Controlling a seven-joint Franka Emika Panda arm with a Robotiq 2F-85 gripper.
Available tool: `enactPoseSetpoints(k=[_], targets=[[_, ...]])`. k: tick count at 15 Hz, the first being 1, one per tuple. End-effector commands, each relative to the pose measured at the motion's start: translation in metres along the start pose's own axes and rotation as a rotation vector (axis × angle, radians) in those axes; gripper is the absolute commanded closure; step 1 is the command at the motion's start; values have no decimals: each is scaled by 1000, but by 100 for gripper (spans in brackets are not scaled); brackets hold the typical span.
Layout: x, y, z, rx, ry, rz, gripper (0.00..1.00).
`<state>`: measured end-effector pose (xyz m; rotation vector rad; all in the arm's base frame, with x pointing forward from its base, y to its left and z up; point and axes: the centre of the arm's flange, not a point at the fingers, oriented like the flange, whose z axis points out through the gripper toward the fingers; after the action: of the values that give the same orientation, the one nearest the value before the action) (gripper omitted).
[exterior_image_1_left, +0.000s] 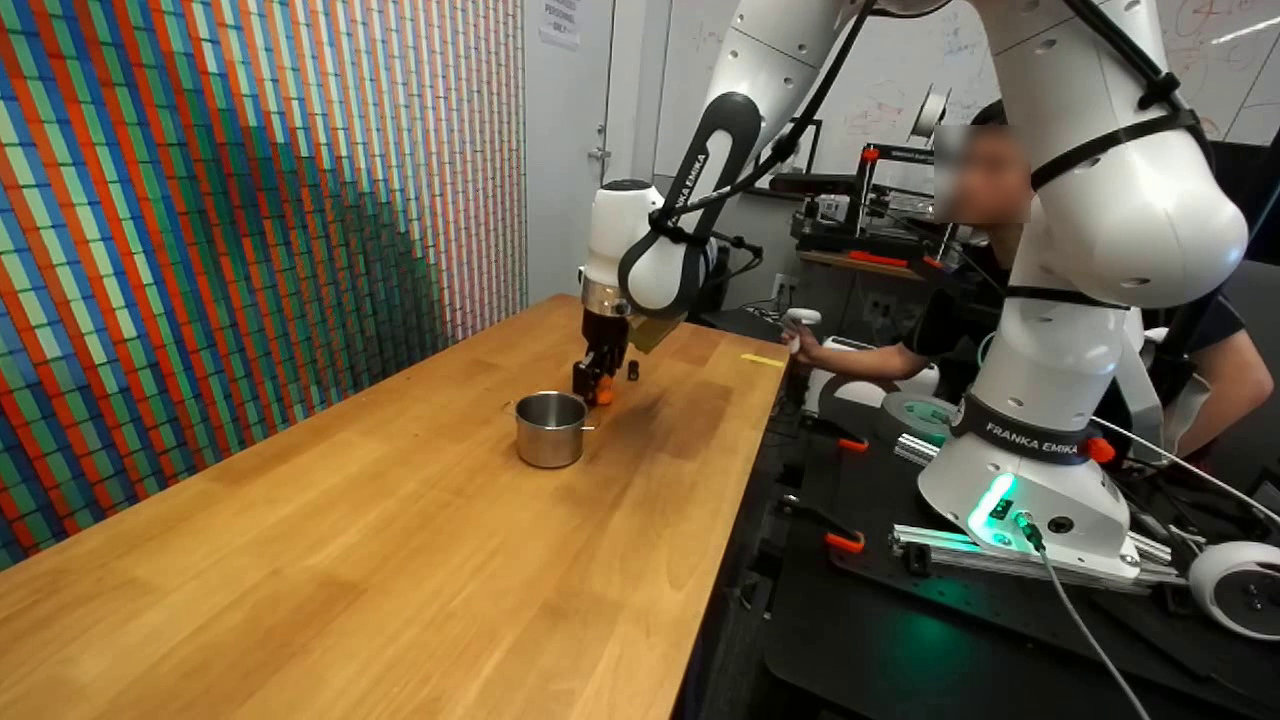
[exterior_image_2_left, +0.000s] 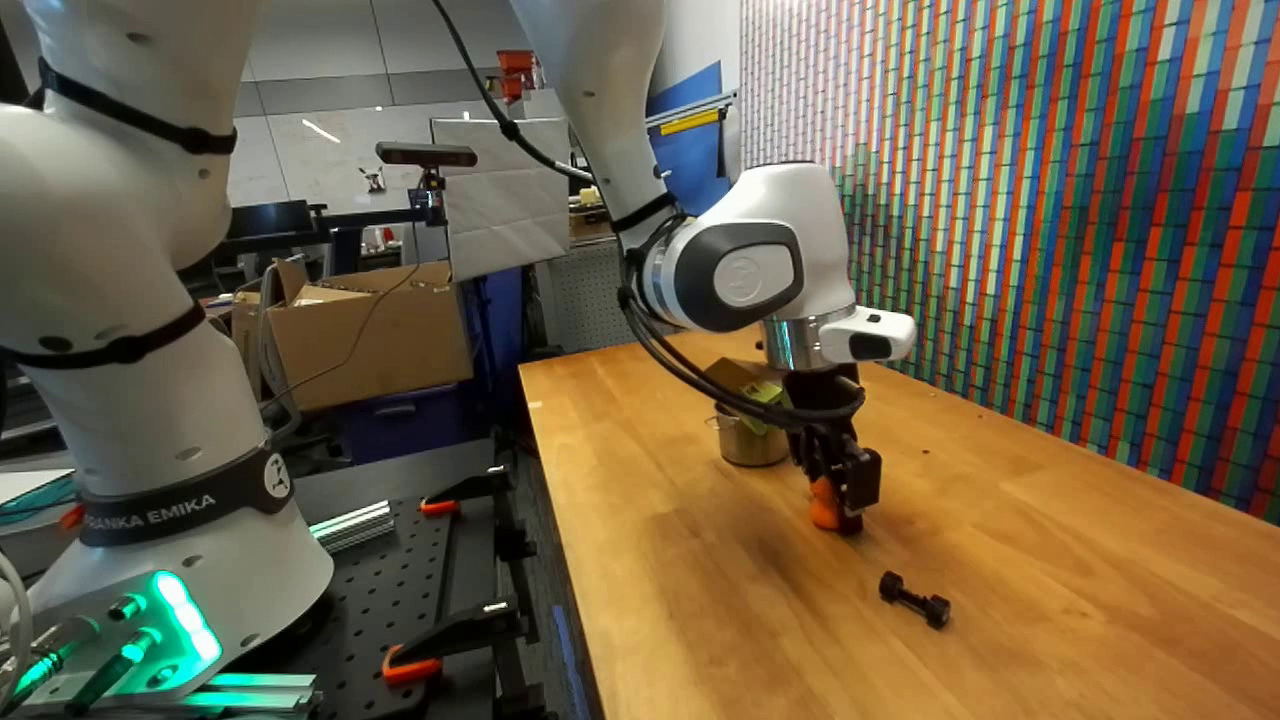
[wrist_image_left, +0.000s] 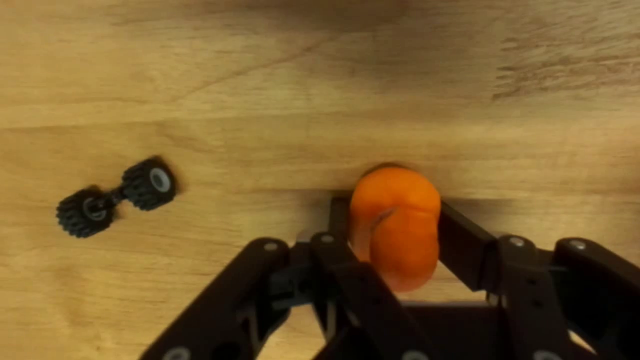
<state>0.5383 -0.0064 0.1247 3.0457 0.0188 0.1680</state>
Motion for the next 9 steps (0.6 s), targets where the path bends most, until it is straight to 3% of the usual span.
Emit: enactPoseSetpoints(k=[1,9], targets=[[13,-1,-12,24,5,23,81],[32,-53,-110,145,53,7,81]])
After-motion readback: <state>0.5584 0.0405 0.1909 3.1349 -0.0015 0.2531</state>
